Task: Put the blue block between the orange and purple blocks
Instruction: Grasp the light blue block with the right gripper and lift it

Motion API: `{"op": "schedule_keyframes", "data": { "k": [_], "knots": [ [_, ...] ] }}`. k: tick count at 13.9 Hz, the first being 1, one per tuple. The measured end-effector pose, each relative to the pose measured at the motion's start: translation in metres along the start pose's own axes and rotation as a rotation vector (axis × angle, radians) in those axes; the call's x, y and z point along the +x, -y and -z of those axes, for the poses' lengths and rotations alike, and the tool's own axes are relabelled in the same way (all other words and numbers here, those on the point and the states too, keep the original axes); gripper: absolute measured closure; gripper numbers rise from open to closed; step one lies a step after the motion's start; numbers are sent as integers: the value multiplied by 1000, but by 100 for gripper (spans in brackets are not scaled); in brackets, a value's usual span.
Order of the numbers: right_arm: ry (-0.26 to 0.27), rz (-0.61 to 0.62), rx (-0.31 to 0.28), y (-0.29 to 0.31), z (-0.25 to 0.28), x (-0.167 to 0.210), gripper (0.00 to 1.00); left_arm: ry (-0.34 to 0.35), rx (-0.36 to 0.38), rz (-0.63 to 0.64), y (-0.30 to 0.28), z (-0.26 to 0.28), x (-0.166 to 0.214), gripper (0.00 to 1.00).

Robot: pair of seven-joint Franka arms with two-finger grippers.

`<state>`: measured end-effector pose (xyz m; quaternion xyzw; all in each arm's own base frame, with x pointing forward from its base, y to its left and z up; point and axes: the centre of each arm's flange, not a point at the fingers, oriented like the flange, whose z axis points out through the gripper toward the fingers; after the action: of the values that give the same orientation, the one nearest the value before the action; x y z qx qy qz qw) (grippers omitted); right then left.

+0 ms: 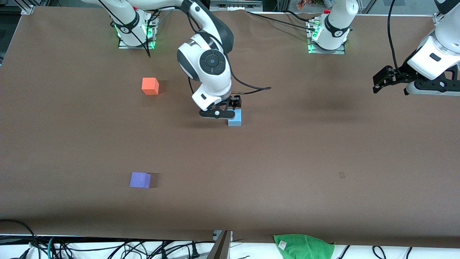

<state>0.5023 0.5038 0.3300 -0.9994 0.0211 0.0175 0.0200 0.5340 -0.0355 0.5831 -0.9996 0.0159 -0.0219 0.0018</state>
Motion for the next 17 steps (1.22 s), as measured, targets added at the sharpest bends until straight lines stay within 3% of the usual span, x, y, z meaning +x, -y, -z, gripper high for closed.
{"op": "schedule_keyframes", "data": {
  "k": [4,8,17],
  "knots": [
    [-32,21,37,19,-51,-4,0,-2,0,2,1,-2,2,0],
    [-50,46,24,23,-82,-6,0,-2,0,2,2,-2,2,0],
    [-31,61,-1,27,-114,-15,0,-2,0,2,2,-2,2,0]
  ]
}}
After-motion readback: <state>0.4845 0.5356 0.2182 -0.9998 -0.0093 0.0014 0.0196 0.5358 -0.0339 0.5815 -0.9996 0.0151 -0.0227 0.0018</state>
